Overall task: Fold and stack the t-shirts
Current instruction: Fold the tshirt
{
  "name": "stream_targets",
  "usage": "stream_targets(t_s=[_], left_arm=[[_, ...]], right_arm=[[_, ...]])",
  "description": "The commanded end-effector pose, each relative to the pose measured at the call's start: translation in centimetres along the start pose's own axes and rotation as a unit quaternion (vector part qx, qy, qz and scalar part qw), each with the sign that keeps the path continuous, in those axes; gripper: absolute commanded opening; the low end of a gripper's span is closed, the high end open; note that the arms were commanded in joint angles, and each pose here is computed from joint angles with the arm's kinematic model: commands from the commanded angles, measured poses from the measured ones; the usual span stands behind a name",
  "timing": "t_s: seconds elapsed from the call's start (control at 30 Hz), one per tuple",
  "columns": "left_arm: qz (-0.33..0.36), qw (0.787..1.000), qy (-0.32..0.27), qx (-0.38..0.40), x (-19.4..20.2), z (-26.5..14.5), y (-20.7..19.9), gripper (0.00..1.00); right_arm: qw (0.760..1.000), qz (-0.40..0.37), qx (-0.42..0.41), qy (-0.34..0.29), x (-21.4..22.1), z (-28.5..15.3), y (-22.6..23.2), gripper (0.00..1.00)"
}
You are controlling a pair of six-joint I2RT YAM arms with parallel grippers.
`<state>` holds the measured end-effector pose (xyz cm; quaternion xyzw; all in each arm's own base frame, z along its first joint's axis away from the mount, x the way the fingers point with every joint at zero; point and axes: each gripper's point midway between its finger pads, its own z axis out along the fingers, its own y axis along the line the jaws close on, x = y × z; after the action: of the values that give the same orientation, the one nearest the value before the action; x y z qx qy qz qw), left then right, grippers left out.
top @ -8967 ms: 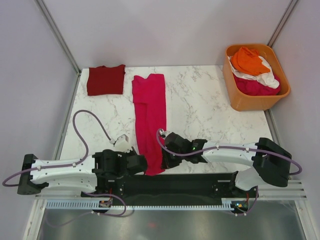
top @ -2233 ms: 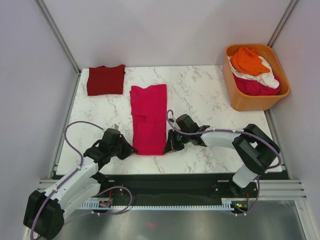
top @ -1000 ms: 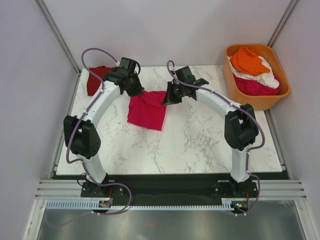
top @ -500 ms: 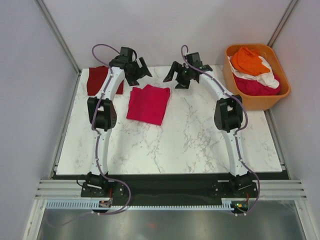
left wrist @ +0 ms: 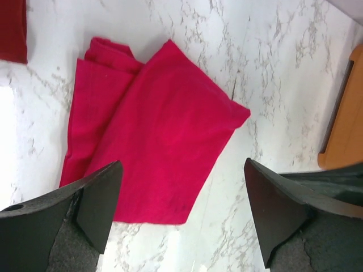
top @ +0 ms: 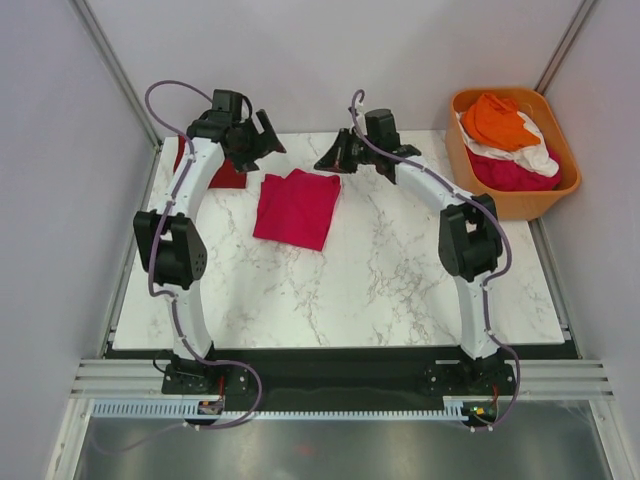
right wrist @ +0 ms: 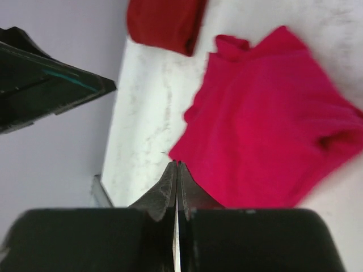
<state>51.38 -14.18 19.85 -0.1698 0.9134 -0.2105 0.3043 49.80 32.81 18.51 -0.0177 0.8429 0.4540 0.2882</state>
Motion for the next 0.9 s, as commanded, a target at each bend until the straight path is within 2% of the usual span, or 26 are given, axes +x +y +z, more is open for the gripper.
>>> stream_targets(t_s=[0.0,0.1,0.2,0.37,0.5,0.6,0.7,0.87], left_arm=[[0.014,1.000,0.001,-0.008,1.5,-0.7,1.2,0.94],[0.012,1.000,0.015,-0.011,3.0,-1.0,2.1,0.92],[0.011,0.999,0.026,-0.024,4.4,-0.8,3.3,0.91],[0.012,0.999,0.029,-0.036,5.5,-1.0,4.3,0.91],[0.005,0.998,0.036,-0.049,6.4,-0.5,5.2,0.90],[0.003,0.998,0.033,-0.056,6.5,0.0,5.7,0.90],[0.034,0.997,0.006,-0.065,4.9,0.7,6.0,0.91],[0.099,0.991,-0.016,-0.088,2.7,3.2,7.3,1.00]], right_arm=[[0.992,0.023,-0.119,0.027,1.2,3.8,1.0,0.00],[0.985,0.053,-0.158,0.035,1.0,5.3,0.5,0.00],[0.982,0.090,-0.163,0.042,1.4,6.9,-2.9,0.00],[0.980,0.113,-0.162,0.013,0.5,5.5,-7.1,0.00],[0.976,0.143,-0.161,0.017,0.8,5.5,-10.0,0.00],[0.972,0.151,-0.176,0.024,1.6,6.0,-10.4,0.00],[0.965,0.157,-0.208,0.027,1.7,5.6,-9.3,0.00],[0.961,0.131,-0.245,0.014,-0.2,2.5,-5.3,0.01]])
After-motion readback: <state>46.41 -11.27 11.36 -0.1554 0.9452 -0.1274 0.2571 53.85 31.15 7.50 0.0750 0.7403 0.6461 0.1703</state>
